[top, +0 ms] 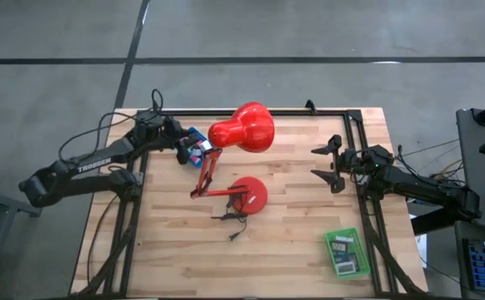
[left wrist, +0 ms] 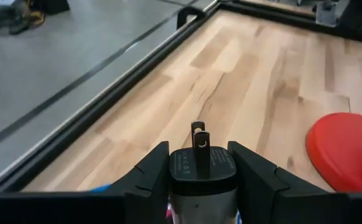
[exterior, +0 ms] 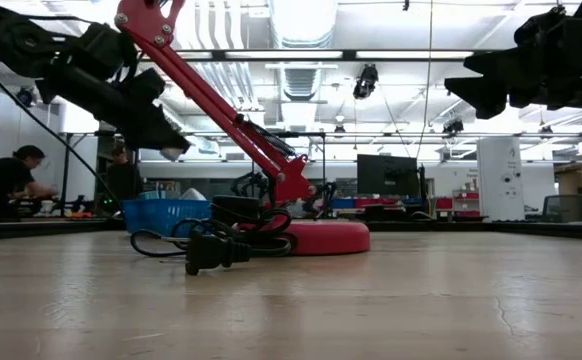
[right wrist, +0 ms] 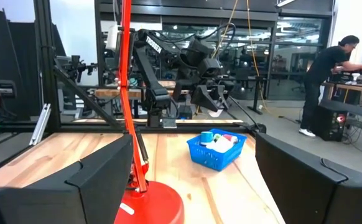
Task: Pick & Place Office items
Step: Put the white black charger adapter into the blue bin
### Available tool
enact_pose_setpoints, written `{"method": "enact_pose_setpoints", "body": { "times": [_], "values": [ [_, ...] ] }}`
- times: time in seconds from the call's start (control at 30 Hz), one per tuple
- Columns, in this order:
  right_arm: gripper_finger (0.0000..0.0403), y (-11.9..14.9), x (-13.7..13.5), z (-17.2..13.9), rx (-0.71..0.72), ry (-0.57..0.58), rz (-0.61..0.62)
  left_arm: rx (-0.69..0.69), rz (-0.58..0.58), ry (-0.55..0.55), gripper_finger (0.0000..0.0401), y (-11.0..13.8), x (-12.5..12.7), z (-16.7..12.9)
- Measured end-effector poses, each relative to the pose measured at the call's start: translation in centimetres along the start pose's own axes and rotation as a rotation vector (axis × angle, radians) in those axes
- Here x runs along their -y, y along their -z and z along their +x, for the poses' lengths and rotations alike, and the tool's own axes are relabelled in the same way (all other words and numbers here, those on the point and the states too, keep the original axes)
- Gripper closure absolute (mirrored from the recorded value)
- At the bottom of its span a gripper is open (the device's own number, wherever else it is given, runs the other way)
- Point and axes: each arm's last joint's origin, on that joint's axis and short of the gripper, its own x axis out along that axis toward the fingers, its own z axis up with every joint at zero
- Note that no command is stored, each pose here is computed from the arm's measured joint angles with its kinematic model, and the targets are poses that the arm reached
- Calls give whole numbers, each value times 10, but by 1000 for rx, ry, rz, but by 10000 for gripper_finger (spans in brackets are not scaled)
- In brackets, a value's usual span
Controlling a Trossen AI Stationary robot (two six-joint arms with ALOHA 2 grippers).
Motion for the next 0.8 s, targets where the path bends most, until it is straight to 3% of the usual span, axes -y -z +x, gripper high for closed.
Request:
{"method": "enact_pose_setpoints", "body": {
  "times": [0.8],
  "values": [
    [76, 0, 0, 0, 2, 0, 4, -258, -65, -23, 269, 20, -10, 37]
  ]
}}
